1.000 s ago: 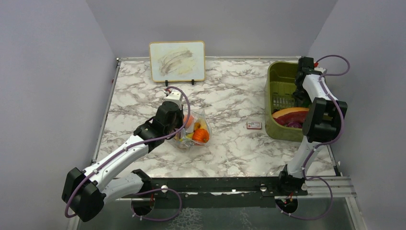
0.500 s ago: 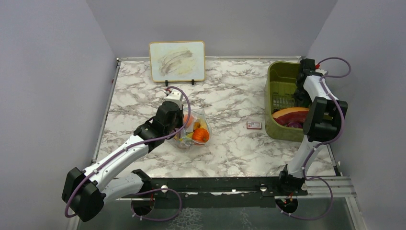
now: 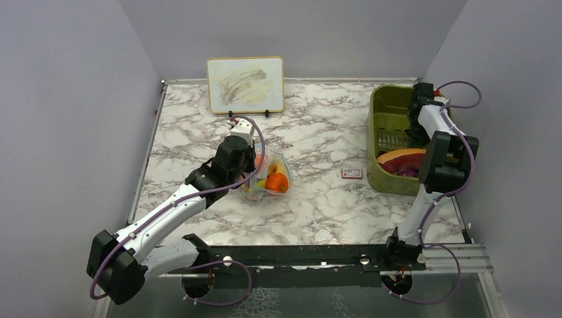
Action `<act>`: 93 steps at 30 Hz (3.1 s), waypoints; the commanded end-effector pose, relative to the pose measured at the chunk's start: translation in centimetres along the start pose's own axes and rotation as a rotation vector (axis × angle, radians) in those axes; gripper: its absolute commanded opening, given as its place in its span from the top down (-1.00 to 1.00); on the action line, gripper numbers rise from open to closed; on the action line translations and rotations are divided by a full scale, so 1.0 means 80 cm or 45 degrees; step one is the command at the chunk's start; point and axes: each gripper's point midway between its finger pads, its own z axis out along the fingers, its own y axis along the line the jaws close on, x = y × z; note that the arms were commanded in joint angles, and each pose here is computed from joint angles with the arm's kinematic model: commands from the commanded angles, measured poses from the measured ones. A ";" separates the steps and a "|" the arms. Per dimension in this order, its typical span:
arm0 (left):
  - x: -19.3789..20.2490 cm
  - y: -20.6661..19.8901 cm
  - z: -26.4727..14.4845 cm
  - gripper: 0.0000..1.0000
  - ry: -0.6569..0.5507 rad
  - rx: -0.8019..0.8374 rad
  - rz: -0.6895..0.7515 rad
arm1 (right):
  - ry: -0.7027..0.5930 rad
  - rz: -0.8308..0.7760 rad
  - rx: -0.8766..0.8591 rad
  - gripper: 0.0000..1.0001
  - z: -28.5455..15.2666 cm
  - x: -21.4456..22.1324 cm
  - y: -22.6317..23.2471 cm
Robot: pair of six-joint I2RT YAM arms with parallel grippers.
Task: Place the food in the zip-top bag and seal the zipper
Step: Pick up the fake vegetable from the bin.
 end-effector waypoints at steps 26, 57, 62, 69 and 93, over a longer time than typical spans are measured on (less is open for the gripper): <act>-0.040 -0.033 -0.026 1.00 -0.011 0.136 -0.119 | -0.683 0.139 -0.281 0.63 -0.162 -0.152 -0.039; -0.082 -0.088 -0.099 1.00 -0.040 0.498 -0.192 | -0.945 -0.015 -1.900 0.66 -0.536 -0.018 0.037; -0.098 -0.102 -0.106 1.00 -0.032 0.548 -0.260 | -0.981 -0.089 -2.077 0.64 -0.579 -0.003 0.029; -0.085 -0.101 -0.089 1.00 0.021 0.510 -0.306 | -0.990 -0.164 -2.317 0.64 -0.626 0.032 0.022; -0.057 -0.114 -0.083 1.00 0.120 0.578 -0.332 | -0.889 -0.477 -2.806 0.64 -0.749 0.230 0.109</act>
